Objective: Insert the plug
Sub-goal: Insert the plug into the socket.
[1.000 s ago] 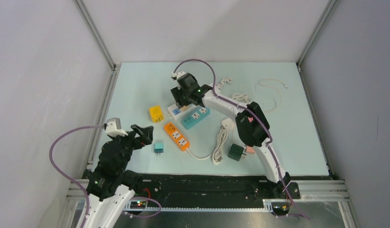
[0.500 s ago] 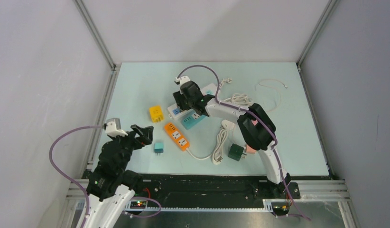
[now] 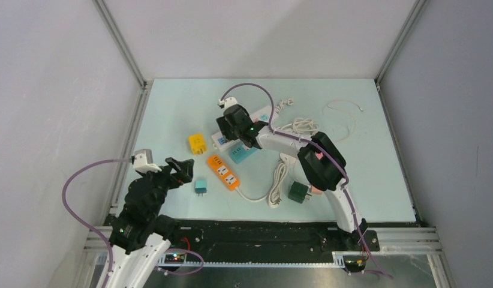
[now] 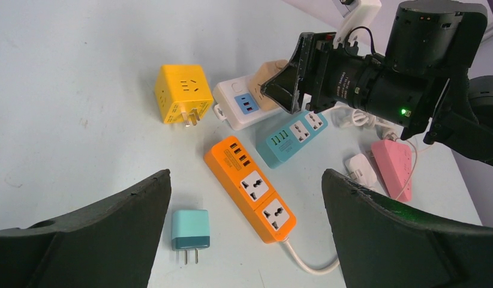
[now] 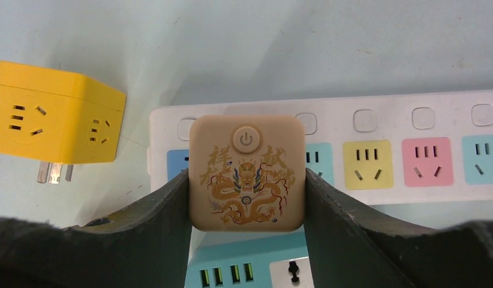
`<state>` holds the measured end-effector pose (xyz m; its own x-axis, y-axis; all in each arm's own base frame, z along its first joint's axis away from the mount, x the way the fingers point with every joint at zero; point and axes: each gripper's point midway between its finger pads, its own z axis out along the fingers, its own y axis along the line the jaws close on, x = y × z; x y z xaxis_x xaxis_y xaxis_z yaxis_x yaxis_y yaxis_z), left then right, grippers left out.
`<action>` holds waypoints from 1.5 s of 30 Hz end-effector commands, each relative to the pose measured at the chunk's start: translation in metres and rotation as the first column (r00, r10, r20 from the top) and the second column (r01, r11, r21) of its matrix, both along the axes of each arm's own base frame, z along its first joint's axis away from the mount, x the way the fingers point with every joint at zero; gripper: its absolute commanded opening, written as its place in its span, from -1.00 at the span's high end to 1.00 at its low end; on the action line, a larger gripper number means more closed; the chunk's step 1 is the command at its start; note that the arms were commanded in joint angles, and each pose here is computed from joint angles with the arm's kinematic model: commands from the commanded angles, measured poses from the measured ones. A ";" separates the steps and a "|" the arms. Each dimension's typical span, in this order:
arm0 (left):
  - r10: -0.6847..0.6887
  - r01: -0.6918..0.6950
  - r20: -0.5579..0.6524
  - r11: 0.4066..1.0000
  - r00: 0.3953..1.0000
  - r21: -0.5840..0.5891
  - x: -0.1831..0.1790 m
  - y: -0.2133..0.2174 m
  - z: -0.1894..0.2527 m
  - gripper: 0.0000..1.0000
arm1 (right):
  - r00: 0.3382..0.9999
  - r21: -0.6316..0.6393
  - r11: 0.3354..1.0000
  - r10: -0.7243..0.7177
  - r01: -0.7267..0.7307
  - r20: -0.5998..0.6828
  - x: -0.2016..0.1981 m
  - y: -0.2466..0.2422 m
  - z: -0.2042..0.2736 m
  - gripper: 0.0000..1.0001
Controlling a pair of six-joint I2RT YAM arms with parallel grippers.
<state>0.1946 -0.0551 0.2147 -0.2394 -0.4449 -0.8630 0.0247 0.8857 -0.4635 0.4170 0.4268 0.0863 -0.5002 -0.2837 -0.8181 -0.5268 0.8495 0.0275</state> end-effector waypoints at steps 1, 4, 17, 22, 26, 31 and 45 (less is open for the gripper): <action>0.012 -0.012 0.020 1.000 1.000 -0.007 0.001 0.002 0.004 -0.99 | 0.980 -0.173 0.985 -0.016 -0.019 -0.201 -0.043 -0.024 -0.092 1.00; 0.012 -0.012 0.020 1.000 1.000 -0.006 0.001 0.002 0.004 -0.99 | 0.979 -0.210 0.977 -0.021 -0.023 -0.204 -0.048 -0.025 -0.100 1.00; 0.014 -0.014 0.018 1.000 1.000 -0.007 0.001 0.002 0.004 -0.99 | 0.963 -0.203 0.978 -0.013 -0.044 -0.269 -0.073 -0.015 -0.105 1.00; 0.013 -0.012 0.017 1.000 1.000 -0.007 0.001 0.002 0.003 -0.99 | 0.956 -0.165 0.986 -0.016 -0.035 -0.294 -0.086 -0.011 -0.102 1.00; 0.011 -0.011 0.016 1.000 1.000 -0.007 0.001 0.002 0.003 -0.99 | 0.953 -0.160 0.987 -0.019 -0.031 -0.302 -0.088 -0.011 -0.100 1.00; 0.012 -0.012 0.018 1.000 1.000 -0.007 0.001 0.002 0.003 -0.99 | 0.947 -0.175 0.984 -0.019 -0.040 -0.321 -0.083 -0.007 -0.100 1.00; 0.012 -0.012 0.018 1.000 1.000 -0.008 0.001 0.002 0.003 -0.99 | 0.941 -0.217 0.975 -0.034 -0.043 -0.338 -0.075 -0.010 -0.096 0.35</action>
